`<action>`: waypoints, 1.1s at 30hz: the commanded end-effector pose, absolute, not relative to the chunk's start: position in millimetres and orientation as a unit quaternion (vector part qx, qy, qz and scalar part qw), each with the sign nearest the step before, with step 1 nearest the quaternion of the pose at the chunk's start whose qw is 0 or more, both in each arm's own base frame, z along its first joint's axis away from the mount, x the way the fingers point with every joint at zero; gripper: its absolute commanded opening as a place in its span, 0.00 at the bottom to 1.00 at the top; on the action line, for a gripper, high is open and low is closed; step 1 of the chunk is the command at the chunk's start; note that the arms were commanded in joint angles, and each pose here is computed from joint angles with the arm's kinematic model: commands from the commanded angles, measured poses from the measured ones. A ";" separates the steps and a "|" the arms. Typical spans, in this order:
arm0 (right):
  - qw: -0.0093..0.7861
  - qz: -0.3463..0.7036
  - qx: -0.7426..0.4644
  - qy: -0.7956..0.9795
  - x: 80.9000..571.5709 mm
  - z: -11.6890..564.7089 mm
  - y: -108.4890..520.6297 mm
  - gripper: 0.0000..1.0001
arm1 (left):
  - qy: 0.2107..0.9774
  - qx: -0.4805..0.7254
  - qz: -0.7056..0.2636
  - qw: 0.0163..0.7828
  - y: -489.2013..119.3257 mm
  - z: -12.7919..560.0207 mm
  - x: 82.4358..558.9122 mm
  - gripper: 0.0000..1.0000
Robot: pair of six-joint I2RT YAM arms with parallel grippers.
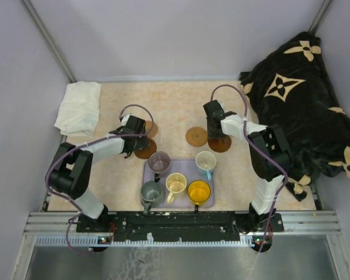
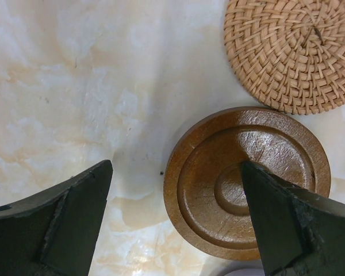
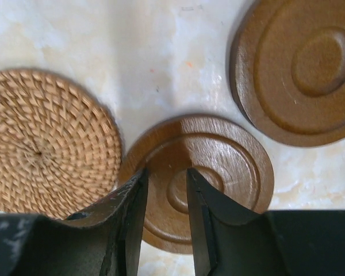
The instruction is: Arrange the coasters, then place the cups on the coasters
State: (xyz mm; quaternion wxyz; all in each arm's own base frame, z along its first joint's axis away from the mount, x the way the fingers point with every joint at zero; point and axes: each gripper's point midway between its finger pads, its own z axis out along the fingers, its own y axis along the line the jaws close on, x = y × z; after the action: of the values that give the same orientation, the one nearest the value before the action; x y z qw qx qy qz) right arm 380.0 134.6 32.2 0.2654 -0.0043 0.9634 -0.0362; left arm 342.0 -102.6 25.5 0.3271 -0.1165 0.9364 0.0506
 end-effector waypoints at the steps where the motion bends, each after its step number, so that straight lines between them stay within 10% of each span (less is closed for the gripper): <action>1: 0.224 -0.033 -0.027 0.974 376.5 4.5 144.4 0.35 | 0.948 -0.104 0.069 0.293 -99.8 3.6 338.1 0.99; 33: 0.320 -0.019 -0.060 0.945 500.6 42.2 193.1 0.36 | 0.936 -0.101 -0.007 0.336 -132.7 23.3 438.4 1.00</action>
State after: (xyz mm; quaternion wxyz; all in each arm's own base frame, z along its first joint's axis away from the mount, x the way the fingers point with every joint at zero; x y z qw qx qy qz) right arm 494.4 193.5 38.1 0.3115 -0.0424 0.9493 0.0002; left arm 426.2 -121.4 28.4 0.3413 -0.1171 0.9324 0.0218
